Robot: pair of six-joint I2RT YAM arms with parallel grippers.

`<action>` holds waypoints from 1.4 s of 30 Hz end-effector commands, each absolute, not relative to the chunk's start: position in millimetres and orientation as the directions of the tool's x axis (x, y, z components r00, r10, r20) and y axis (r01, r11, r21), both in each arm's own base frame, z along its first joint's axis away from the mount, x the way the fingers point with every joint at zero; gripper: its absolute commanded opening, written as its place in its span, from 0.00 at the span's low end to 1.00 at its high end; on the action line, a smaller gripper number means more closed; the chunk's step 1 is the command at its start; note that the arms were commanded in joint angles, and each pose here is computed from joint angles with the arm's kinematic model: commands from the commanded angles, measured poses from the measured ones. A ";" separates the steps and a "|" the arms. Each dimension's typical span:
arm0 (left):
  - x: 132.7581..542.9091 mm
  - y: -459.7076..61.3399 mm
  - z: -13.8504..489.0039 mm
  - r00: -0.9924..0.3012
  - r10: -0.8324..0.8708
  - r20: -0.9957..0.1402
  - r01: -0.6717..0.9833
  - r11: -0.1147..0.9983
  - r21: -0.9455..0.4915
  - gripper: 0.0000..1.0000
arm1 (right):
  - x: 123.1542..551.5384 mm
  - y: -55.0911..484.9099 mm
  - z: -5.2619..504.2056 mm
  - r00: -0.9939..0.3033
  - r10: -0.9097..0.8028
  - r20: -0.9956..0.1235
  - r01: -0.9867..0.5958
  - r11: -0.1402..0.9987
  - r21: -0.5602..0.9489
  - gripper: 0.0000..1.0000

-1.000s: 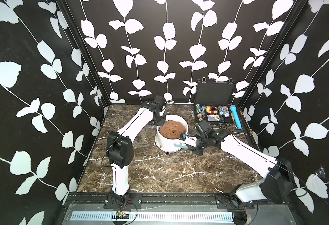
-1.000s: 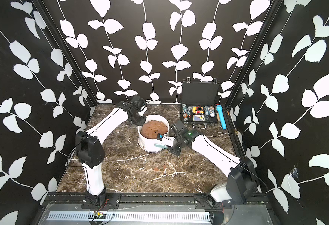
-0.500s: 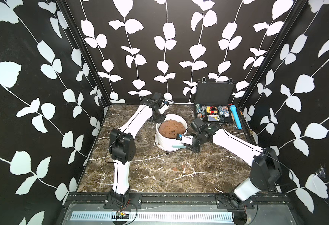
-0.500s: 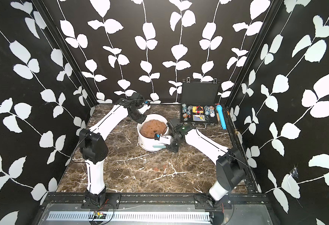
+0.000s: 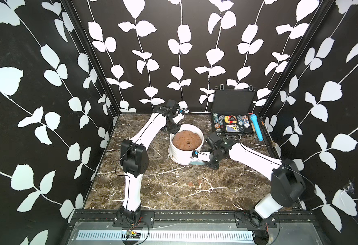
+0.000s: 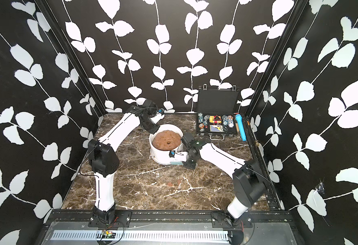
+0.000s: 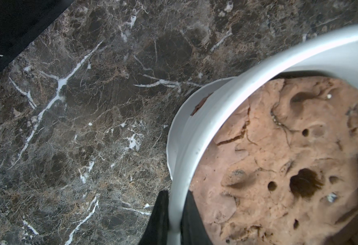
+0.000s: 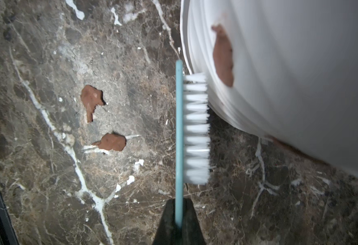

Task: Scrub the dried mud off the ceramic pot
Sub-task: Brush off the soil from the pot.

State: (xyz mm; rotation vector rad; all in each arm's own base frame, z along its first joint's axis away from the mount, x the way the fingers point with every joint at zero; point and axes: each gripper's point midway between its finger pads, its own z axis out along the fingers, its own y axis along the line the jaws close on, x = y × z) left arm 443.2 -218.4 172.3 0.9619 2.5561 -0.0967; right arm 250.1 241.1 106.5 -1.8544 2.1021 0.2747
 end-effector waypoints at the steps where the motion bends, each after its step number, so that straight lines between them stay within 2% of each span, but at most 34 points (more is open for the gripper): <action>1: 447.6 -215.5 186.9 -0.634 0.653 -0.415 0.676 0.728 0.114 0.00 | 262.5 245.2 136.9 -0.103 -0.882 -0.460 -0.969 0.194 -0.155 0.00; 3: 447.4 -215.5 184.5 -0.632 0.659 -0.408 0.681 0.724 0.114 0.00 | 268.6 252.9 152.7 -0.072 -0.853 -0.517 -0.964 0.192 -0.182 0.00; 8: 445.3 -219.5 180.8 -0.630 0.662 -0.406 0.693 0.715 0.092 0.00 | 278.3 259.5 157.2 -0.048 -0.859 -0.509 -0.966 0.170 -0.196 0.00; 11: 444.2 -221.4 177.5 -0.631 0.664 -0.401 0.700 0.710 0.076 0.00 | 288.9 257.6 149.0 -0.059 -0.875 -0.480 -0.961 0.179 -0.209 0.00; 16: 442.0 -225.3 174.7 -0.626 0.669 -0.401 0.713 0.699 0.054 0.00 | 303.1 245.9 120.1 -0.071 -0.926 -0.372 -0.956 0.170 -0.240 0.00; 21: 441.7 -225.5 175.2 -0.624 0.670 -0.402 0.714 0.698 0.054 0.00 | 297.8 245.2 109.0 -0.051 -0.939 -0.339 -0.958 0.142 -0.248 0.00; 25: 445.0 -225.0 180.7 -0.622 0.666 -0.411 0.708 0.703 0.070 0.00 | 283.4 250.1 115.7 -0.014 -0.933 -0.359 -0.958 0.116 -0.264 0.00; 28: 451.0 -224.0 190.7 -0.616 0.658 -0.432 0.696 0.712 0.091 0.09 | 269.9 240.4 112.9 -0.021 -0.952 -0.304 -0.962 0.102 -0.253 0.00; 32: 458.6 -220.7 205.2 -0.616 0.645 -0.453 0.670 0.731 0.130 0.25 | 255.2 231.6 113.6 -0.034 -0.957 -0.289 -0.965 0.107 -0.239 0.00; 37: 462.6 -217.5 226.8 -0.611 0.628 -0.482 0.646 0.748 0.155 0.30 | 238.3 226.0 117.9 -0.043 -0.956 -0.289 -0.971 0.108 -0.212 0.00; 39: 463.1 -215.3 238.5 -0.613 0.613 -0.499 0.630 0.760 0.160 0.37 | 235.7 225.6 122.7 -0.055 -0.950 -0.306 -0.971 0.123 -0.206 0.00; 40: 462.4 -213.7 244.0 -0.620 0.599 -0.506 0.616 0.772 0.159 0.41 | 235.6 229.1 127.4 -0.059 -0.939 -0.337 -0.970 0.133 -0.201 0.00; 42: 457.8 -205.7 251.8 -0.660 0.555 -0.507 0.564 0.811 0.154 0.43 | 236.9 237.5 141.9 -0.066 -0.902 -0.426 -0.968 0.161 -0.191 0.00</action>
